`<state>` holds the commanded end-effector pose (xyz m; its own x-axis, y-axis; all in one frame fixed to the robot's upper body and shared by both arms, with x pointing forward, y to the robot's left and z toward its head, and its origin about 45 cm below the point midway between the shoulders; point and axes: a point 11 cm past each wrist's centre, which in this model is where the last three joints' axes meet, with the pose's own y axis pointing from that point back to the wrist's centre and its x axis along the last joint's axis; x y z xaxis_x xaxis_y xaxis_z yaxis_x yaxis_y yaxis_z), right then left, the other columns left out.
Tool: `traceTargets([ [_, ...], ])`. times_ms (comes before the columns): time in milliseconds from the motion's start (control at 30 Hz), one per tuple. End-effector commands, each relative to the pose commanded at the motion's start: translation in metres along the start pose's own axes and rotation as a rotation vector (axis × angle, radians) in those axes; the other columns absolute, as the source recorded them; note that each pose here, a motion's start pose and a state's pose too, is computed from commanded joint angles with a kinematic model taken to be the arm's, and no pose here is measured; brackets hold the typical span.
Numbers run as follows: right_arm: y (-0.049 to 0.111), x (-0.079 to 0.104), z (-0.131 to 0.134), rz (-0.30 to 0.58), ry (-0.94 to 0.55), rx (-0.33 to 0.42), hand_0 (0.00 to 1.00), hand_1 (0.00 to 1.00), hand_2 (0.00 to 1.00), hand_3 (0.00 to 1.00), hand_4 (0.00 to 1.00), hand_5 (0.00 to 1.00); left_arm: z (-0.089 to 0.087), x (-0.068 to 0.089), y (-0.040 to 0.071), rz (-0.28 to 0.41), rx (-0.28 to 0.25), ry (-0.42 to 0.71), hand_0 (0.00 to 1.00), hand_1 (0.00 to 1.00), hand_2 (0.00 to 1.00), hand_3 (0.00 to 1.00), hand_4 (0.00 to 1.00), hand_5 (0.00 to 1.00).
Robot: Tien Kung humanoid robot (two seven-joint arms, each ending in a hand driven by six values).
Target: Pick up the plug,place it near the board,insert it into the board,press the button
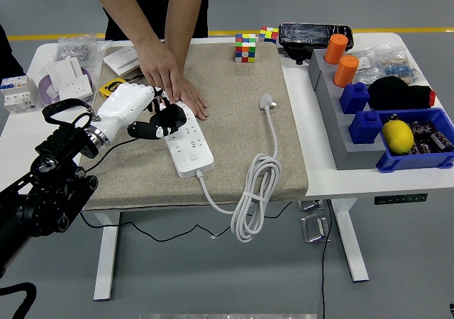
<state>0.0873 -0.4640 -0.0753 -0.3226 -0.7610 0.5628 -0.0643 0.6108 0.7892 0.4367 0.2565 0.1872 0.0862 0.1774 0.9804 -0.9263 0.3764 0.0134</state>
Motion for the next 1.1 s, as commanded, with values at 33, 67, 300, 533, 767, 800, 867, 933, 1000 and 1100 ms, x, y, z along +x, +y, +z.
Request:
traceTargets([
  [33, 0.0, 0.0, 0.0, 0.001, -0.001, 0.0, 0.816, 0.77, 0.745, 0.753, 0.998, 0.998, -0.001, 0.0, 0.0, 0.0, -0.001, -0.007, 0.501, 0.443, 0.302, 0.373, 0.484, 0.115],
  [67, 0.0, 0.001, 0.0, 0.001, -0.001, 0.0, 0.816, 0.77, 0.745, 0.753, 0.998, 0.998, -0.002, 0.001, 0.0, 0.001, -0.004, -0.019, 0.501, 0.443, 0.302, 0.373, 0.484, 0.115],
  [300, 0.0, 0.001, -0.002, 0.002, -0.004, 0.003, 0.816, 0.77, 0.745, 0.753, 0.998, 0.998, -0.006, 0.005, 0.0, 0.016, -0.019, -0.066, 0.5, 0.444, 0.302, 0.374, 0.484, 0.112],
  [533, 0.0, 0.002, -0.005, 0.003, -0.008, 0.007, 0.816, 0.77, 0.745, 0.753, 0.998, 0.998, -0.002, 0.004, -0.001, 0.007, -0.051, -0.112, 0.499, 0.445, 0.302, 0.374, 0.483, 0.111],
  [767, 0.0, 0.003, -0.006, 0.004, -0.01, 0.007, 0.816, 0.77, 0.745, 0.753, 0.998, 0.998, -0.001, -0.002, 0.0, -0.024, -0.073, -0.155, 0.49, 0.446, 0.303, 0.372, 0.48, 0.107],
  [800, 0.0, 0.003, -0.006, 0.004, -0.009, 0.007, 0.816, 0.77, 0.745, 0.753, 0.998, 0.998, -0.002, -0.003, 0.0, -0.025, -0.072, -0.159, 0.49, 0.446, 0.303, 0.372, 0.48, 0.107],
  [867, 0.0, 0.003, -0.006, 0.004, -0.01, 0.008, 0.816, 0.77, 0.745, 0.753, 0.998, 0.998, -0.003, -0.003, 0.0, -0.028, -0.071, -0.165, 0.49, 0.446, 0.303, 0.372, 0.48, 0.107],
  [933, 0.0, 0.003, -0.007, 0.004, -0.01, 0.008, 0.816, 0.77, 0.745, 0.753, 0.998, 0.998, -0.005, -0.004, 0.001, -0.033, -0.068, -0.174, 0.49, 0.446, 0.303, 0.372, 0.48, 0.107],
  [1000, 0.0, 0.003, -0.007, 0.004, -0.01, 0.009, 0.816, 0.77, 0.745, 0.752, 0.998, 0.998, -0.007, -0.006, 0.001, -0.039, -0.064, -0.179, 0.489, 0.445, 0.303, 0.37, 0.478, 0.106],
  [1100, -0.001, 0.003, -0.007, 0.005, -0.011, 0.009, 0.816, 0.77, 0.745, 0.752, 0.998, 0.998, -0.009, -0.009, 0.002, -0.049, -0.061, -0.187, 0.489, 0.445, 0.303, 0.37, 0.478, 0.106],
])
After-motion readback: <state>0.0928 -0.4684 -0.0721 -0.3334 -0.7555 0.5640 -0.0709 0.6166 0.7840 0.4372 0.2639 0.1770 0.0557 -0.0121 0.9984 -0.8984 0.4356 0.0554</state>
